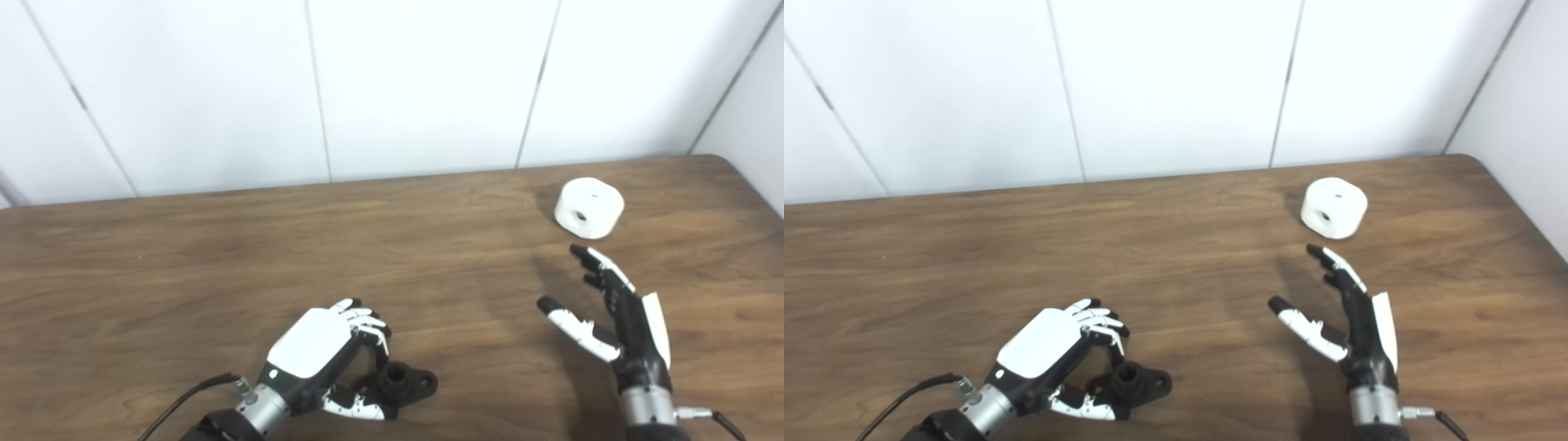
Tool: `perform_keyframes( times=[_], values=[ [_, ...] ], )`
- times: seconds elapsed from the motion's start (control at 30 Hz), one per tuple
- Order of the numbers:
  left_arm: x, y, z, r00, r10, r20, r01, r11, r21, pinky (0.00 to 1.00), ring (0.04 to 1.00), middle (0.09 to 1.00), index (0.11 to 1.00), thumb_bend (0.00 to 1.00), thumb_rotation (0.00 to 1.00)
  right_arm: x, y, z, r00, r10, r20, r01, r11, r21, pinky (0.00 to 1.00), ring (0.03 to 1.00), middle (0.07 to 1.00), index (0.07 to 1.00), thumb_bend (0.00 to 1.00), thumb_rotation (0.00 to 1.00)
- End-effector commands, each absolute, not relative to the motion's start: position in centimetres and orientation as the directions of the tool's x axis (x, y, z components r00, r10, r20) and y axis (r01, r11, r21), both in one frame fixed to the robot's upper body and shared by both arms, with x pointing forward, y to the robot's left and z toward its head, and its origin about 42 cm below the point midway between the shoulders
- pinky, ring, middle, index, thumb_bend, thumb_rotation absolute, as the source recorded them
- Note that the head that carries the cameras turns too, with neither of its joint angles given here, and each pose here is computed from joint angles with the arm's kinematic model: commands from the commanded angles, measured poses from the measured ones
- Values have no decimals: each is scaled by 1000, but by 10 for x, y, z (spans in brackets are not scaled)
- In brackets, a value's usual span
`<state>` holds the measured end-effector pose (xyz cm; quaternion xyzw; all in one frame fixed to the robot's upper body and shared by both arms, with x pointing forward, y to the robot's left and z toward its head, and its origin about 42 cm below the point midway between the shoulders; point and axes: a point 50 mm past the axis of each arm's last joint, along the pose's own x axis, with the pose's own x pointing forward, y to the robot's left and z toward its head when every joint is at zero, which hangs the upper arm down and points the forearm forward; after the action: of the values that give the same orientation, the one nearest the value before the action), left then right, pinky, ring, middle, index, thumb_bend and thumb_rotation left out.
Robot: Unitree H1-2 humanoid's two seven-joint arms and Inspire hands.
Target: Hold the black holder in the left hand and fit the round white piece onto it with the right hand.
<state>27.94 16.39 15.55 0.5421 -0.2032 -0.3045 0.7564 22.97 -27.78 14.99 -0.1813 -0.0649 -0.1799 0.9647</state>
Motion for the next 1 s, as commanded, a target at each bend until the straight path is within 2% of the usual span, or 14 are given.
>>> perform_keyframes(
  times=[0.0, 0.23, 0.4, 0.53, 0.77, 0.97],
  values=[
    [278, 169, 152, 716, -697, -49, 244, 184, 952, 910, 837, 754, 486, 521, 48, 241, -279, 174, 898, -353, 263, 425, 851, -310, 915, 901, 858, 775, 717, 373],
    [278, 177, 158, 711, -699, -69, 257, 167, 952, 902, 836, 754, 486, 520, 48, 261, -289, 198, 851, -442, 285, 521, 783, -340, 913, 891, 835, 738, 802, 362],
    [278, 180, 158, 710, -701, -67, 264, 176, 948, 883, 823, 744, 486, 520, 46, 273, -300, 211, 823, -477, 309, 565, 740, -364, 972, 895, 829, 716, 819, 340],
    [278, 181, 159, 708, -703, -74, 264, 166, 950, 872, 815, 738, 486, 520, 47, 282, -309, 220, 823, -460, 332, 566, 716, -410, 999, 919, 862, 736, 798, 324],
    [280, 183, 161, 709, -700, -85, 269, 157, 950, 863, 811, 738, 486, 520, 47, 306, -324, 235, 834, -449, 321, 551, 639, -536, 1000, 937, 897, 766, 835, 353],
    [280, 185, 163, 709, -699, -91, 266, 145, 953, 847, 803, 734, 486, 520, 47, 336, -336, 245, 847, -444, 290, 525, 620, -583, 901, 947, 939, 803, 877, 322]
  ],
)
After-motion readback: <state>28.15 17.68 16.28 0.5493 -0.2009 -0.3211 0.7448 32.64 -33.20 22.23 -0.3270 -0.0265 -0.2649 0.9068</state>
